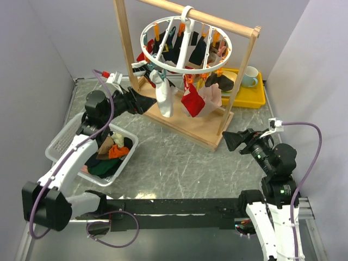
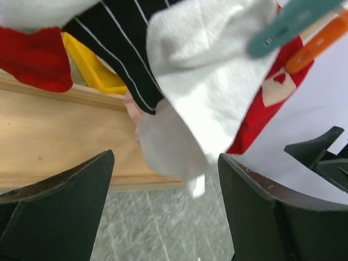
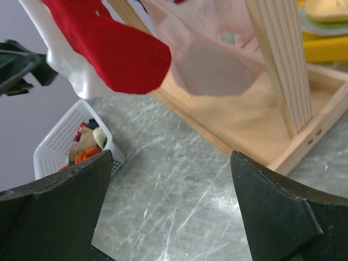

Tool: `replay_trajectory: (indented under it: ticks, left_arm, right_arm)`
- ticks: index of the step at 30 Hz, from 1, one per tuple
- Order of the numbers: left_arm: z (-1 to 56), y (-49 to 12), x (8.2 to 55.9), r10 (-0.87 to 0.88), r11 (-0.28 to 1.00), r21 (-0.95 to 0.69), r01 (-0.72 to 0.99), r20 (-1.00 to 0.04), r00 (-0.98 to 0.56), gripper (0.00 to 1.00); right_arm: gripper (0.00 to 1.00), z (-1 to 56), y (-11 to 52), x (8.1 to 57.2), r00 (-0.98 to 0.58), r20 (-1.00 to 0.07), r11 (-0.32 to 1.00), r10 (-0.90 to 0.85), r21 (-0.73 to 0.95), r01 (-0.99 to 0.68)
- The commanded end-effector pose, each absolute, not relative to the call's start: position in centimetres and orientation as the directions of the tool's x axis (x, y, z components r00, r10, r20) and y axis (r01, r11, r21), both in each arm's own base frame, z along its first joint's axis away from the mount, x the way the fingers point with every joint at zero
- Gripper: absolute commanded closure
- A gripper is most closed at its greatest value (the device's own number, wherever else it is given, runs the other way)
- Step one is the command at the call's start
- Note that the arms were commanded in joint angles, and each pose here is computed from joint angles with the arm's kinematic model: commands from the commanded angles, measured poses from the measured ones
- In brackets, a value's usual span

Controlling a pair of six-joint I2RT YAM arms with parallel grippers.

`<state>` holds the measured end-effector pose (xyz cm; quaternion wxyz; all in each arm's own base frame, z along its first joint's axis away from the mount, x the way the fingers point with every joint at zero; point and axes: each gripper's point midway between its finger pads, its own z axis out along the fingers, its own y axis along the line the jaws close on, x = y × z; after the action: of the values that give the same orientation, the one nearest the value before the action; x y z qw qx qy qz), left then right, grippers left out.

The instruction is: Remove the socks clipped to the hanger

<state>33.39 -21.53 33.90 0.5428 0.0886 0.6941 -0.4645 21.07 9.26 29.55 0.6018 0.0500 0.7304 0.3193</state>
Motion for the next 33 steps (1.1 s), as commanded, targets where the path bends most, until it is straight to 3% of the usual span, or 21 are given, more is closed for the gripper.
replay_trajectory:
  ticks: [1, 10, 19, 23, 29, 33]
  left_arm:
    - [37.3, -23.2, 33.8, -0.431, 0.456, -0.553, 0.697, -0.823, -0.370, 0.17]
    - [38.3, -25.3, 32.5, -0.420, 0.357, -0.540, 0.762, -0.821, -0.386, 0.29]
    - [38.6, -26.2, 31.6, -0.416, 0.356, -0.520, 0.777, -0.832, -0.367, 0.31]
    - [38.8, -26.5, 31.4, -0.395, 0.353, -0.507, 0.786, -0.843, -0.366, 0.62]
    - [39.5, -26.5, 30.7, -0.369, 0.358, -0.479, 0.801, -0.861, -0.350, 0.99]
    - [40.2, -25.9, 30.1, -0.358, 0.383, -0.459, 0.802, -0.874, -0.329, 0.99]
  right_arm:
    - [0.04, 32.7, 8.7, 20.8, -0.196, -0.875, 0.812, 0.442, 0.483, -0.326]
    - [0.04, 32.6, 8.7, 21.3, -0.218, -0.871, 0.814, 0.440, 0.490, -0.314]
    - [0.04, 32.0, 9.0, 21.3, -0.246, -0.863, 0.806, 0.441, 0.502, -0.315]
    - [0.04, 32.0, 9.1, 21.4, -0.262, -0.863, 0.807, 0.432, 0.499, -0.314]
    - [0.05, 32.9, 9.1, 21.3, -0.253, -0.874, 0.814, 0.415, 0.481, -0.326]
    - [0.09, 33.6, 8.9, 21.2, -0.252, -0.885, 0.829, 0.392, 0.458, -0.321]
